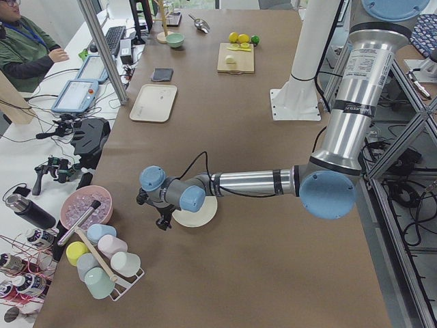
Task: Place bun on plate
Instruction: 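Move the left gripper toward the white plate at the table edge, then grasp the rim of the white plate with the left gripper, then slide the white plate toward the table centre with the left gripper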
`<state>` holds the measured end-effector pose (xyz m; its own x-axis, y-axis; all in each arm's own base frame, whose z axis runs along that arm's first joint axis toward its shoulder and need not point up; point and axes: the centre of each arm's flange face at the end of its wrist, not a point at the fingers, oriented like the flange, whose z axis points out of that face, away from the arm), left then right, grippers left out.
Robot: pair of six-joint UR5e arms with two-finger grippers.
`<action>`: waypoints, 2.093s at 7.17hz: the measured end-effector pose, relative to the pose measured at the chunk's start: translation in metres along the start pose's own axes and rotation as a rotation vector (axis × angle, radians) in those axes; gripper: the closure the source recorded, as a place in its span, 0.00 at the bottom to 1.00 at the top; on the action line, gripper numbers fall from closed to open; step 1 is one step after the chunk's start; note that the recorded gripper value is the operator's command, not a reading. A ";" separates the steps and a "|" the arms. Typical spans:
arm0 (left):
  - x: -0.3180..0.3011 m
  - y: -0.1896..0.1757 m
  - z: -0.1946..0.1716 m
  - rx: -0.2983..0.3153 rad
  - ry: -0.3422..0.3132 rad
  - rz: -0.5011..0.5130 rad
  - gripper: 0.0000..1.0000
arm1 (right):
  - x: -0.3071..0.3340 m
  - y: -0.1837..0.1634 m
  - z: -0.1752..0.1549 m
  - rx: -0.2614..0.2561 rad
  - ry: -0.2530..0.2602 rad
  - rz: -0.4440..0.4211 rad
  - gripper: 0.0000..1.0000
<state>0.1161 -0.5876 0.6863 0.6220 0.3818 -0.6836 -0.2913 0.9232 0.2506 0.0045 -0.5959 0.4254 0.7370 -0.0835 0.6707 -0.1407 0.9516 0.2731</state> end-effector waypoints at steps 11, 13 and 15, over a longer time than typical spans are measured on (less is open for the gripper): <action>0.034 -0.041 -0.029 0.070 0.023 0.084 1.00 | -0.006 0.002 0.001 -0.002 -0.002 -0.009 0.00; 0.083 -0.083 -0.077 0.154 0.079 0.002 1.00 | -0.006 0.002 0.004 -0.009 -0.007 -0.008 0.00; 0.164 -0.125 -0.107 0.201 0.151 -0.070 1.00 | -0.006 0.002 0.008 -0.015 -0.007 -0.008 0.00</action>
<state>0.1765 -0.6451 0.4695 0.5161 0.3194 -0.7947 -0.0915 0.9431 0.3196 -0.0052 -0.5957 0.4274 0.7337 -0.0930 0.6730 -0.1247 0.9553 0.2680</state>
